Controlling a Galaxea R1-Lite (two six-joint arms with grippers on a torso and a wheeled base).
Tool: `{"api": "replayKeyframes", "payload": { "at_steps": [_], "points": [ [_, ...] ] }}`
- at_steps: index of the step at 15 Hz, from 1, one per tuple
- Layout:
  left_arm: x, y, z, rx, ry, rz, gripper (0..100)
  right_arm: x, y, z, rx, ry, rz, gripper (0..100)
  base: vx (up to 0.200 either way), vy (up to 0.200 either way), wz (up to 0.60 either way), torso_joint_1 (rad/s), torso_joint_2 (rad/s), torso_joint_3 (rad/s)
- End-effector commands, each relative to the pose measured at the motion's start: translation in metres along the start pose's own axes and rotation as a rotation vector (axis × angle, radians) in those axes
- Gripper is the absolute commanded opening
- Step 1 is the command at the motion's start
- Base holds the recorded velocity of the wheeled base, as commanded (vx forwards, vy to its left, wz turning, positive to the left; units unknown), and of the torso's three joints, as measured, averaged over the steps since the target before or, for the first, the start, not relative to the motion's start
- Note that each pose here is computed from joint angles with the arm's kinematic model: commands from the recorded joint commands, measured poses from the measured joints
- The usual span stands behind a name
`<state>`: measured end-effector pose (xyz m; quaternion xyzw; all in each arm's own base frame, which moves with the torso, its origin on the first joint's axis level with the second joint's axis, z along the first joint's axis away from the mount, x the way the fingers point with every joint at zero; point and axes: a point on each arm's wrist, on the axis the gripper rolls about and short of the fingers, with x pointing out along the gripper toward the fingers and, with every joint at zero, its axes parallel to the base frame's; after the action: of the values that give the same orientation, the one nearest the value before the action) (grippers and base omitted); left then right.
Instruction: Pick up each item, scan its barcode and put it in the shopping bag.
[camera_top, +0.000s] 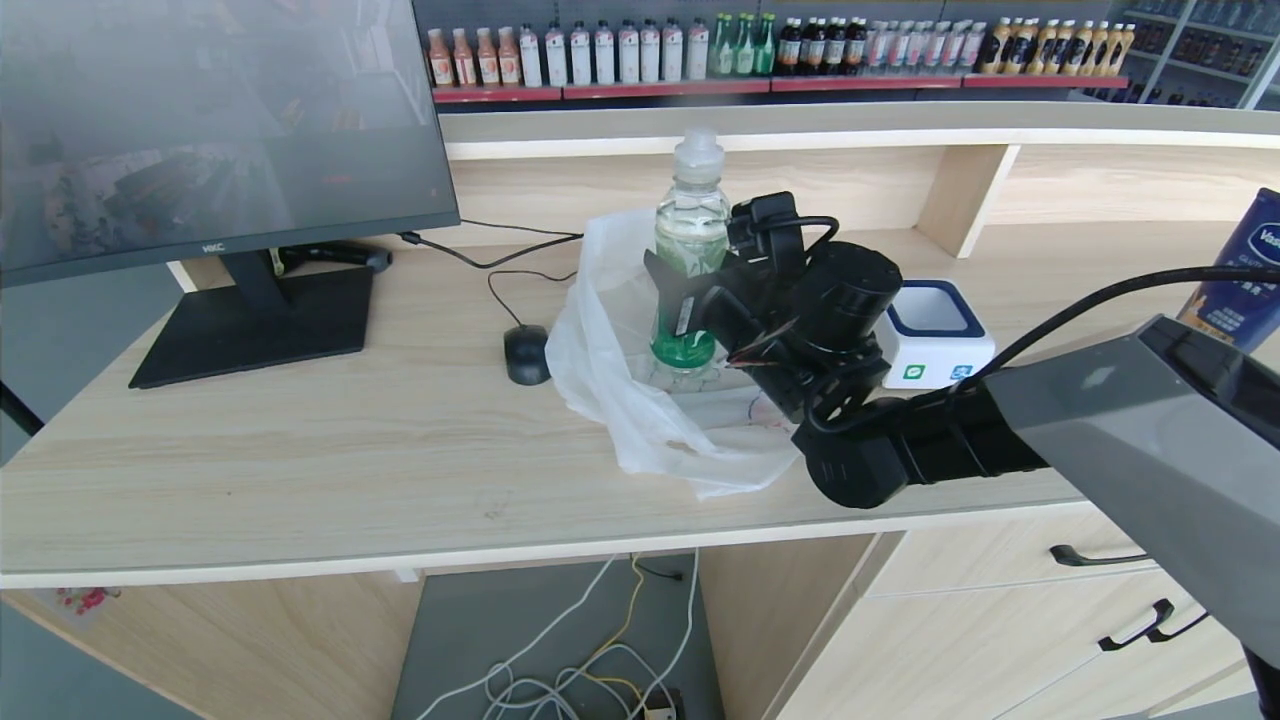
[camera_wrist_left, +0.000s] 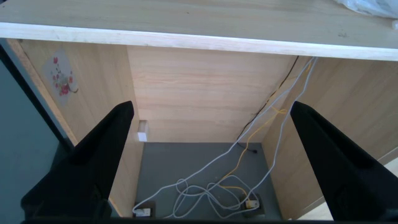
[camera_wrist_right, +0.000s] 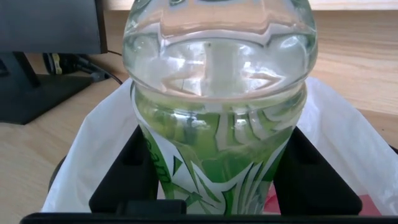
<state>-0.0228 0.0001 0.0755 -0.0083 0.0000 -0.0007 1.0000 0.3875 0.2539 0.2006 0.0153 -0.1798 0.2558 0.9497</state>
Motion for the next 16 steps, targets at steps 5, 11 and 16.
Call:
{"api": "replayKeyframes", "payload": {
  "at_steps": [5,11,16],
  "points": [
    [0.0,0.0,0.0,0.0,0.002,0.0,100,-0.005,0.004,-0.006,0.002,0.018,0.009,0,0.0,0.0,0.0,0.0,0.0,0.0],
    [0.0,0.0,0.0,0.0,0.002,0.0,100,-0.005,0.002,-0.003,0.01,0.01,0.007,100,0.0,0.0,0.0,0.0,0.0,0.0],
    [0.0,0.0,0.0,0.0,0.0,0.0,100,-0.007,-0.002,0.015,0.01,-0.034,-0.001,100,0.0,0.0,0.0,0.0,0.0,0.0]
  ]
}}
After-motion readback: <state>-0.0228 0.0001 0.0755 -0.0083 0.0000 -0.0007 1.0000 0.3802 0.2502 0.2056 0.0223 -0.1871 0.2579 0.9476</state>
